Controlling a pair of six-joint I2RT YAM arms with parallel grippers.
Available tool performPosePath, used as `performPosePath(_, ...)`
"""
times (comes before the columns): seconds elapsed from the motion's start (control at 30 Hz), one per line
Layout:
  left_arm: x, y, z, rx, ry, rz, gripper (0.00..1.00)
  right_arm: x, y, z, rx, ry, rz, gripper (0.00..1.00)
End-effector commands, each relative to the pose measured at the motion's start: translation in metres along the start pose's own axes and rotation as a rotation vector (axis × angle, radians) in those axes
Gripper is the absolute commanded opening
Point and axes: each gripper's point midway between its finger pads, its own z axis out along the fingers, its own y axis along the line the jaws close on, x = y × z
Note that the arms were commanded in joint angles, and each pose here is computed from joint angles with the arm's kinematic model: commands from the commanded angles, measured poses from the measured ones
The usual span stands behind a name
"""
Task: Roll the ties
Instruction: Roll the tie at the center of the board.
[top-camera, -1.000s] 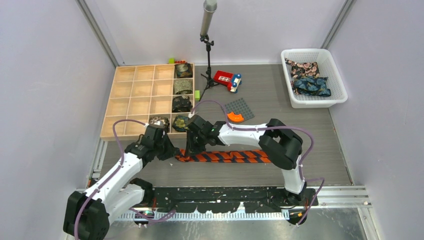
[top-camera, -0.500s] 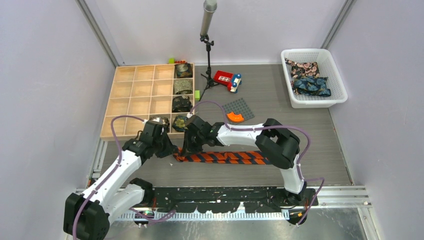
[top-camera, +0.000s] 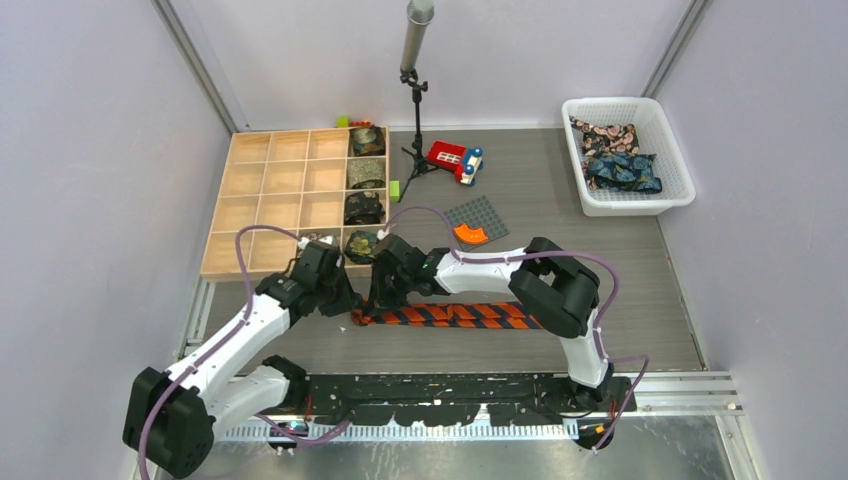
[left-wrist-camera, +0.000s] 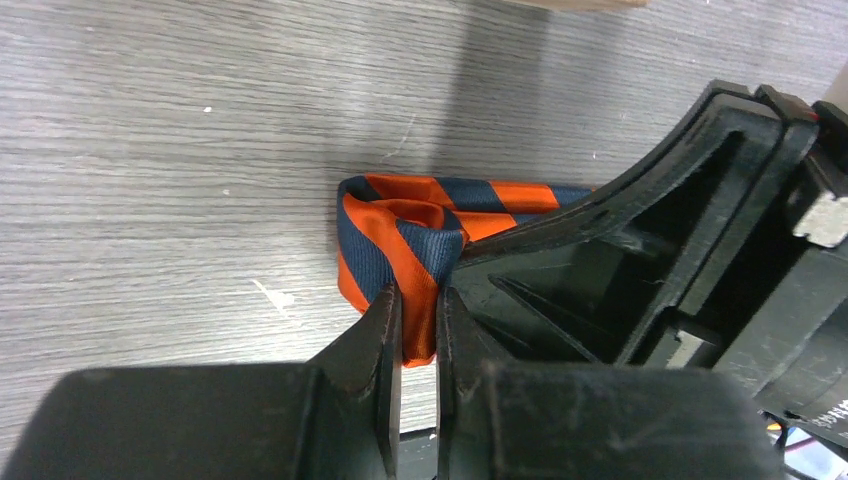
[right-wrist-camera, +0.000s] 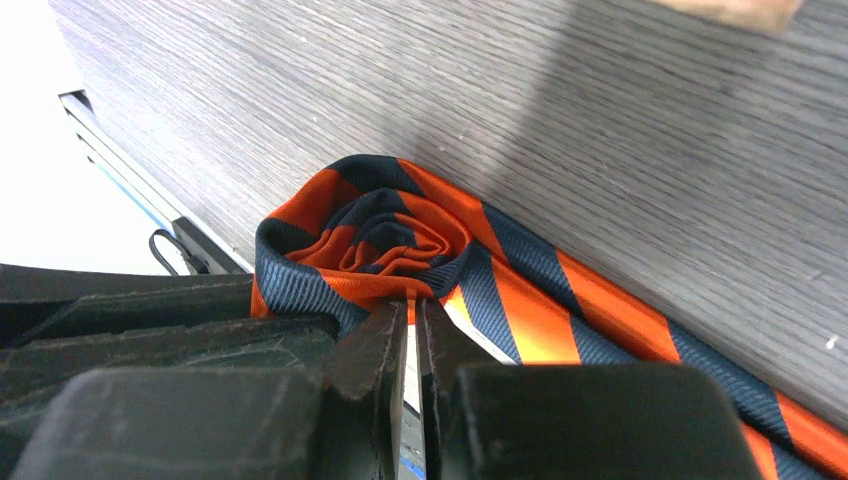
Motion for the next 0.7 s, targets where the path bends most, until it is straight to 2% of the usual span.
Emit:
performPosePath(0.0,-0.007,-0.031,-0.001,0.074,-0.016,0.012,0.0,-0.003,0.009,0.001,-0.035,-0.031,-0.001,0.13)
performPosePath(0.67,0.01,-0.048,0.024,0.05,0.012,0.051,0.0,-0.012,-0.011,-0.043,0.082,-0.111,-0.033,0.12)
